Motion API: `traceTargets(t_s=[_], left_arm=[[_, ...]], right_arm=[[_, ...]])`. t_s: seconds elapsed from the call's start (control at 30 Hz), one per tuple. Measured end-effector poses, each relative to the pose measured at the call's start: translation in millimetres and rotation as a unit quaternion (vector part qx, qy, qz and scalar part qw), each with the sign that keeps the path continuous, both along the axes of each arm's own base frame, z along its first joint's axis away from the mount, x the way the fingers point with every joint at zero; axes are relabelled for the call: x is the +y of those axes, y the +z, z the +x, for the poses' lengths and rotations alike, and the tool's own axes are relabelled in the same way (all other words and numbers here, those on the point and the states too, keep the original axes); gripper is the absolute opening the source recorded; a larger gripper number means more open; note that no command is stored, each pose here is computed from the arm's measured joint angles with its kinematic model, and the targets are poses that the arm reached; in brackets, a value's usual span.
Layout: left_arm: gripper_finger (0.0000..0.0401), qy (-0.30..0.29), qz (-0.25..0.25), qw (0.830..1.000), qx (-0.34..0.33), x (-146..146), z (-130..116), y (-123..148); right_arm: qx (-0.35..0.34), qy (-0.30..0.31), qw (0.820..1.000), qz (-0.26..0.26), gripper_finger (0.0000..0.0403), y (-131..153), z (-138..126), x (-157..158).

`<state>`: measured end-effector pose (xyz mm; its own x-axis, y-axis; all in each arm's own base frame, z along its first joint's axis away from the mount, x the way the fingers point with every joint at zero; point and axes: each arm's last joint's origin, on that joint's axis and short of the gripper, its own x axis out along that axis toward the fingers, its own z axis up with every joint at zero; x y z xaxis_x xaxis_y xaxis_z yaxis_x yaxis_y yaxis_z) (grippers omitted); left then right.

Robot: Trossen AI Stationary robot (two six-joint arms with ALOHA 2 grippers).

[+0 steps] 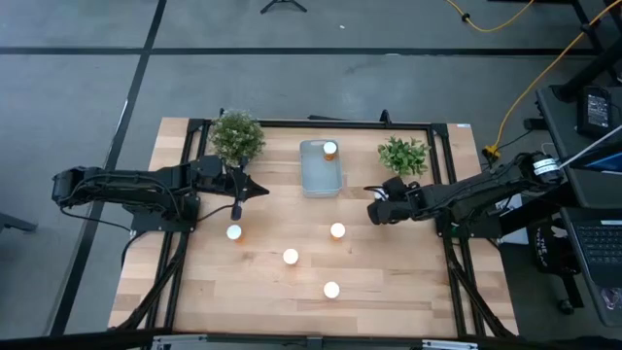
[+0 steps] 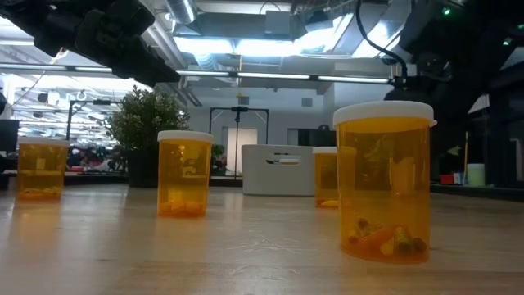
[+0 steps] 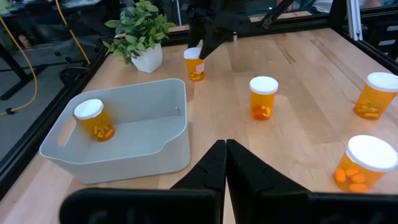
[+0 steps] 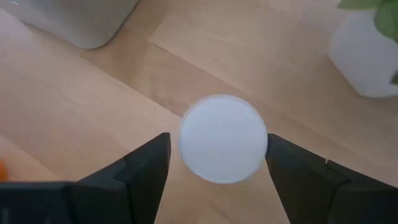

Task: Pick and place pill bottles into a basket
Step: Put the orange pill bottle into the gray bin

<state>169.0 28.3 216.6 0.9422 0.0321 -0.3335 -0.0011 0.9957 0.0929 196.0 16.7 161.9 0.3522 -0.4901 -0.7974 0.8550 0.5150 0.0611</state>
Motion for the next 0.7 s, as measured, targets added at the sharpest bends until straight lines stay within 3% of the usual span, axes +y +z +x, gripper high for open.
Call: traceTargets(t_s=[0.7], left_arm=[[0.0007,0.0,0.0,1.0,0.001,0.1,-0.1,-0.2]], right_arm=[[0.031,0.014,0.999,-0.003,0.0262,-8.1,5.7,-7.5]])
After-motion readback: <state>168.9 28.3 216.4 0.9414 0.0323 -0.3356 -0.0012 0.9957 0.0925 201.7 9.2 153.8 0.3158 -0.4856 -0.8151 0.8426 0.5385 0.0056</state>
